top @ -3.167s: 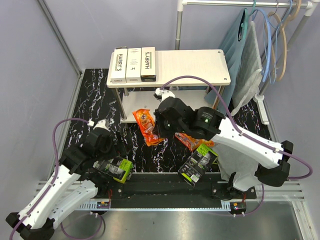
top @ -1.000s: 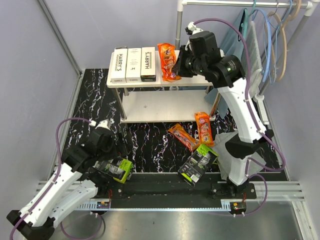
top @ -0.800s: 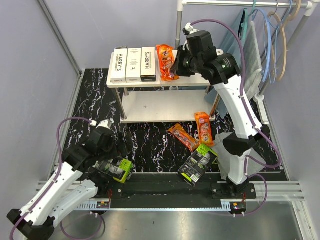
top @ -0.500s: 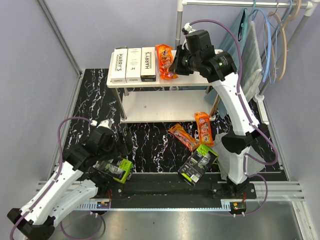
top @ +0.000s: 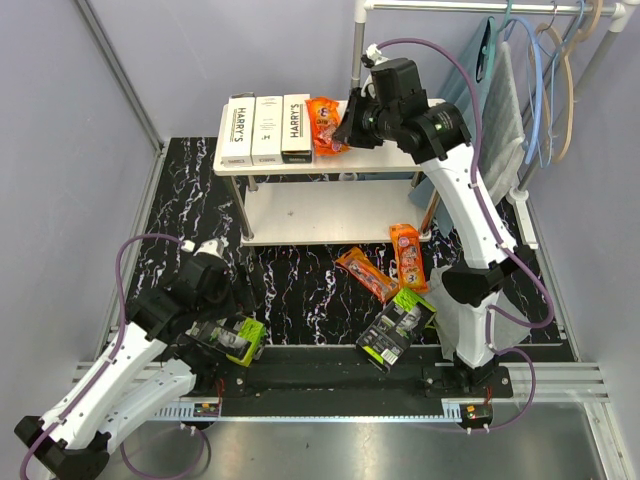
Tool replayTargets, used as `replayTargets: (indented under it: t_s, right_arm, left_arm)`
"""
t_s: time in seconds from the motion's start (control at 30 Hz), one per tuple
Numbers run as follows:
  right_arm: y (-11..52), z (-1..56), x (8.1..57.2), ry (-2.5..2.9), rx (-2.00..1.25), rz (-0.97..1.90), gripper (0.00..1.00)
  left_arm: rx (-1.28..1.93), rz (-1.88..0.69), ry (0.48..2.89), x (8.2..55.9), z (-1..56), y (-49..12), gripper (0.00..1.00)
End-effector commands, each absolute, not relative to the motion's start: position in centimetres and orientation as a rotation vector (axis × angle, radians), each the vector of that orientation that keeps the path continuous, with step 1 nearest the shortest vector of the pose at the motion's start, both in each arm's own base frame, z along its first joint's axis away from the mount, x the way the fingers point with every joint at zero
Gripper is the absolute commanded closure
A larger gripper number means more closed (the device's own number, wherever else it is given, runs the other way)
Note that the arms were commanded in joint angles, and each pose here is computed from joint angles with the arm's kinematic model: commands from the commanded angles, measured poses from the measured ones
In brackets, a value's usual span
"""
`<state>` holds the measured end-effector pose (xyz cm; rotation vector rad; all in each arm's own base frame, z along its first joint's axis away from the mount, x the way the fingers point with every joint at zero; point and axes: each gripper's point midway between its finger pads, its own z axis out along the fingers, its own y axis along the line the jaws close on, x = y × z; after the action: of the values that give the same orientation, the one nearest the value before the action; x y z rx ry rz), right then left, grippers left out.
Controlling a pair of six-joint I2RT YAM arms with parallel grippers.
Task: Place and organize the shaving razors onto the shelf
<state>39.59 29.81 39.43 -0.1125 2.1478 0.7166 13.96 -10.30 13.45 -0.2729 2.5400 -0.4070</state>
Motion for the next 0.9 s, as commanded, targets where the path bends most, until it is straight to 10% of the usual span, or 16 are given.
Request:
replayTargets:
  t_s: [0.0,0.33,0.6,0.87]
  right_arm:
    - [30.2,40.8,40.0,2.094,-0.115,0.763,0.83]
    - [30.0,40.5,39.8,2.104,-0.117,0.758,0.71]
    - [28.7,41.9,39.8,2.062,-0.073,0.712,0.29]
    - [27.5,43.3,39.6,2.014,-0.031,0.678,0.18]
  left_arm:
    - [-0.256,-0.440,2.504,14.6,14.3,-10.8,0.01]
    - [-0.255,-0.445,2.506,14.6,14.3,-10.9,0.01]
    - [-0.255,-0.456,2.508,14.5,14.3,-11.0,0.01]
    - [-0.257,-0.459,2.507,14.5,14.2,-11.0,0.01]
